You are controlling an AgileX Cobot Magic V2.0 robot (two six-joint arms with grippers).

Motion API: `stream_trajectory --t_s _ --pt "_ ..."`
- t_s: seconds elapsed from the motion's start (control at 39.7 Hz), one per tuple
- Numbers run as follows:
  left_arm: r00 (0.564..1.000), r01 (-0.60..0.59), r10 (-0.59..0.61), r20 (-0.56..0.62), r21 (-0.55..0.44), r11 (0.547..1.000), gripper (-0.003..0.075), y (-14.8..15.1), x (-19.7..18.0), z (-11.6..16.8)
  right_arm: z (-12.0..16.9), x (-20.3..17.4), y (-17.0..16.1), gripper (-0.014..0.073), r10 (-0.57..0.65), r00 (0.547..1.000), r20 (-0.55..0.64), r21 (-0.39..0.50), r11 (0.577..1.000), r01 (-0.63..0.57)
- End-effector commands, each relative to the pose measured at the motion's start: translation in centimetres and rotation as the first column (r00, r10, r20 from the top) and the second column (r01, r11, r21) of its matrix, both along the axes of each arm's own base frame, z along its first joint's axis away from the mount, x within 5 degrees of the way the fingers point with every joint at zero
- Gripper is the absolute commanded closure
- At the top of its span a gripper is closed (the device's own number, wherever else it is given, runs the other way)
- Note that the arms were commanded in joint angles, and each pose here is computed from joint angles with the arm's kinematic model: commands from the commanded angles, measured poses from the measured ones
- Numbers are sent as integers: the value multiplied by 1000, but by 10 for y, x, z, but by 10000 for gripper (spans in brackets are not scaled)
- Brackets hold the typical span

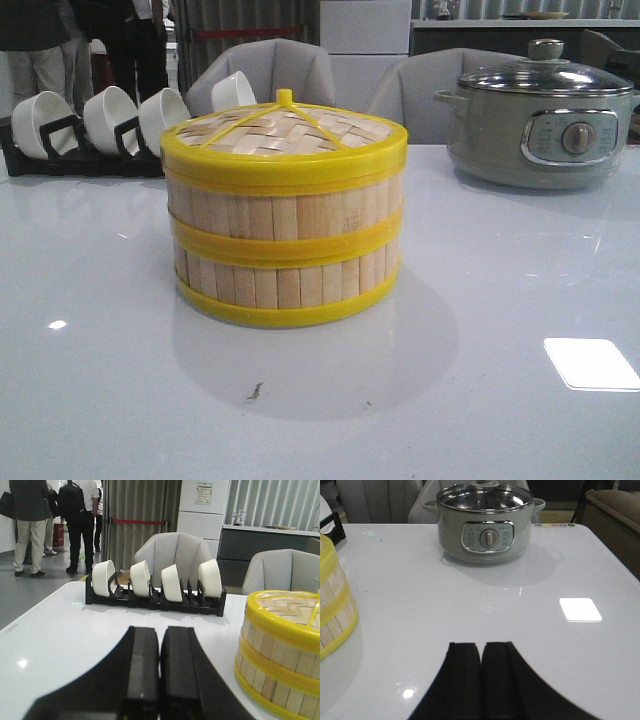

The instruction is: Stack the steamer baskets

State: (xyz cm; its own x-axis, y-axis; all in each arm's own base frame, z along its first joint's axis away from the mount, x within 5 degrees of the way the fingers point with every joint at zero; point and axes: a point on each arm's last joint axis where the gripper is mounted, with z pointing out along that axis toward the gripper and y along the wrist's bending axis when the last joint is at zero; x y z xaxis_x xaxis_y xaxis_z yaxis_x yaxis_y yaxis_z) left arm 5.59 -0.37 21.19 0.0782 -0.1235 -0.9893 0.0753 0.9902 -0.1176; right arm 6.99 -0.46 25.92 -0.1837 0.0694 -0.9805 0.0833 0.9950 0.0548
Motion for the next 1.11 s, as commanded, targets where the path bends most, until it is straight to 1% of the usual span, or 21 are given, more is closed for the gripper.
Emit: stream_trajectory --t_s 0.0,0.08,0.6,0.73,1.08 --pt "990 0 3 141 -23 1000 636 1 -3 12 17 1 -1 525 -11 994 105 -21 1000 14" --pt "992 1 1 125 -20 1000 636 1 -3 10 17 1 -1 525 -11 994 105 -21 1000 14" --pt "993 1 1 117 -16 1000 636 1 -3 10 17 1 -1 525 -11 994 105 -21 1000 14" --pt "993 -2 0 120 21 1000 636 0 -3 10 17 1 -1 525 -11 994 105 -21 1000 14" --pt "992 2 -10 123 61 998 636 -1 -3 10 17 1 -1 525 -11 994 105 -21 1000 14"
